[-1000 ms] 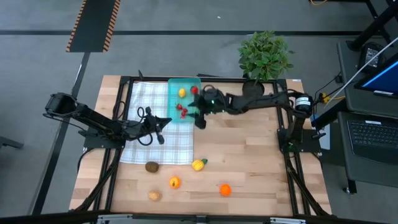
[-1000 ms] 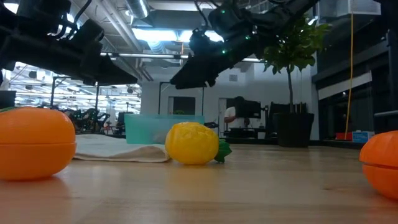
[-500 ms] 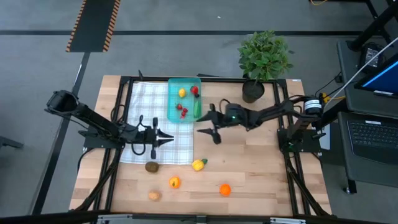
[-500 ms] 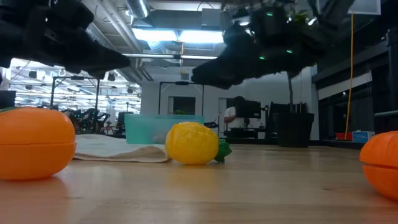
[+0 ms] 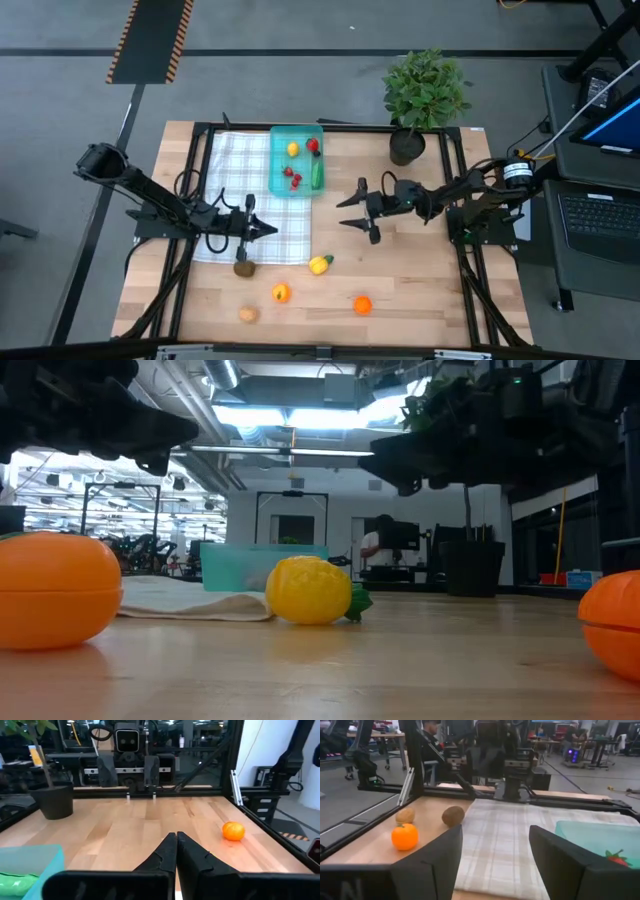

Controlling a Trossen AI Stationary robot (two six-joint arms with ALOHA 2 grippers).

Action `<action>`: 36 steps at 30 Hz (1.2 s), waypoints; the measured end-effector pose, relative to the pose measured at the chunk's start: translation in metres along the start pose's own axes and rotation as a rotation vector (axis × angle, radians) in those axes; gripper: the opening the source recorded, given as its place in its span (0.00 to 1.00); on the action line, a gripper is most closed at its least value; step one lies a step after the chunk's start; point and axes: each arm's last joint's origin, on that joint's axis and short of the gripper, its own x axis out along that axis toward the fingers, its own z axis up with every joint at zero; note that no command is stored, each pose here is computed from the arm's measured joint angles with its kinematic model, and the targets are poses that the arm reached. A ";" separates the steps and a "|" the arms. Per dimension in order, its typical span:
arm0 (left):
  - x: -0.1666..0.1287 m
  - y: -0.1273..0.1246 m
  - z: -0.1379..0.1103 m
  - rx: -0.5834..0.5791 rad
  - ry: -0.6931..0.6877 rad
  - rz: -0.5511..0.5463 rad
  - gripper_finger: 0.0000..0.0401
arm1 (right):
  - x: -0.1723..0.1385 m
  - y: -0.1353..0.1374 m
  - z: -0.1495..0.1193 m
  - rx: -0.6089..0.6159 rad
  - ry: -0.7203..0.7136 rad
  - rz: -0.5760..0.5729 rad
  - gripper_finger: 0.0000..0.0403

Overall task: Pick and placing Produce into tupperware
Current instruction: Put the brown kiwi into the blue bin

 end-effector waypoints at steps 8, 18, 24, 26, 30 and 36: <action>-0.002 -0.006 0.001 -0.026 -0.009 -0.034 0.06 | -0.001 0.002 -0.003 0.007 0.030 0.007 0.58; 0.010 -0.032 0.011 0.045 0.180 -0.050 0.05 | -0.001 0.002 -0.003 -0.016 0.026 0.006 0.58; 0.015 -0.049 0.032 0.027 0.536 0.013 0.01 | -0.001 0.002 -0.001 0.002 0.002 0.006 0.58; 0.012 -0.054 0.041 -0.016 0.610 0.032 0.00 | -0.001 0.002 -0.001 0.005 0.002 0.005 0.58; 0.007 -0.068 0.057 -0.082 0.649 0.019 0.01 | 0.000 0.003 -0.001 0.004 0.002 0.009 0.58; -0.002 -0.090 0.067 -0.193 0.731 0.025 0.00 | 0.000 0.007 -0.001 0.005 0.003 0.010 0.58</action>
